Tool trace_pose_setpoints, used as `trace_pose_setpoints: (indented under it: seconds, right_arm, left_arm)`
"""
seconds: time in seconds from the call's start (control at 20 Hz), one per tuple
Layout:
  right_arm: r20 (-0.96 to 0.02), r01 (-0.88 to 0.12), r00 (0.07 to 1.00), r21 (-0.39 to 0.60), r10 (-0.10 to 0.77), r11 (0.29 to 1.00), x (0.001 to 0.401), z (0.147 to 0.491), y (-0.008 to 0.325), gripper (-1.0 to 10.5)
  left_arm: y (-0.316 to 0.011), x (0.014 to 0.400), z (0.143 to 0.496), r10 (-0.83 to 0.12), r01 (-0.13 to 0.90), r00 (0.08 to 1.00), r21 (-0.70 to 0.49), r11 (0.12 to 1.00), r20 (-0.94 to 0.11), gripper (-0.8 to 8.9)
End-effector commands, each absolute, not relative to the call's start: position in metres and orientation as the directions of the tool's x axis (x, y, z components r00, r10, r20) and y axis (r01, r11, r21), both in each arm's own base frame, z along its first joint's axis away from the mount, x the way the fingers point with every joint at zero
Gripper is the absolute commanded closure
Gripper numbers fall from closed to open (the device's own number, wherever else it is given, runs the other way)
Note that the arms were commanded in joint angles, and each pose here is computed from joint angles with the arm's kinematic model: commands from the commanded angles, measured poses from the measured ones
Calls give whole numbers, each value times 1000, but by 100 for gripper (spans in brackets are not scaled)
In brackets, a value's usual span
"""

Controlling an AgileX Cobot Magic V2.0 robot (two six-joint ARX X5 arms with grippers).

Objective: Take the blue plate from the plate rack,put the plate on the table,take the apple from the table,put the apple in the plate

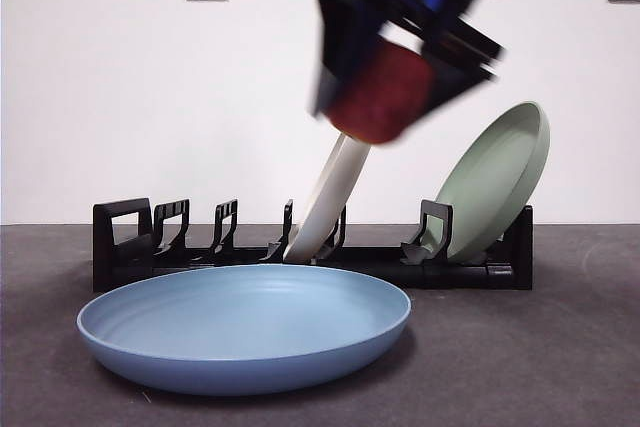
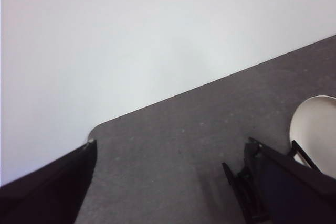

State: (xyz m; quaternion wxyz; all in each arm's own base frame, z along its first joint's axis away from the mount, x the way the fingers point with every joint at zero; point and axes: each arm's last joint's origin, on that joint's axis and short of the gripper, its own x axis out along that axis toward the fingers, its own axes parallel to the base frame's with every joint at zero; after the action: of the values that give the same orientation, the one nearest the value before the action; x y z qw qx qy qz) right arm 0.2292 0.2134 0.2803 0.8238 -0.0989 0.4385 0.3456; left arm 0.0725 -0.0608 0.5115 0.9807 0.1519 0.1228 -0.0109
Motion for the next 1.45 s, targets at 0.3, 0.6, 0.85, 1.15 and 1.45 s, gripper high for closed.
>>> trace_pose_setpoints:
  seconds: [0.3,0.6,0.85,1.15,1.45]
  right_arm:
    - [-836,-742,269,137,479,656,237,244,291,959]
    - [-931,-725,192,79,310,685,245,180,307,958]
    - [-943,-732,172,72,285,677,247,167,309,940]
    - [-944,-735,168,72,284,675,247,167,308,584]
    - [-946,-732,159,79,282,677,246,167,308,556]
  left_arm:
    - [-59,72,509,50,39,966,332,942,-255,342]
    - [-57,70,504,65,50,955,371,927,-290,342]
    - [-55,69,501,74,51,948,376,925,-310,343]
    - [-54,68,498,80,52,941,376,925,-328,343]
    - [-54,68,498,73,53,940,355,933,-333,343]
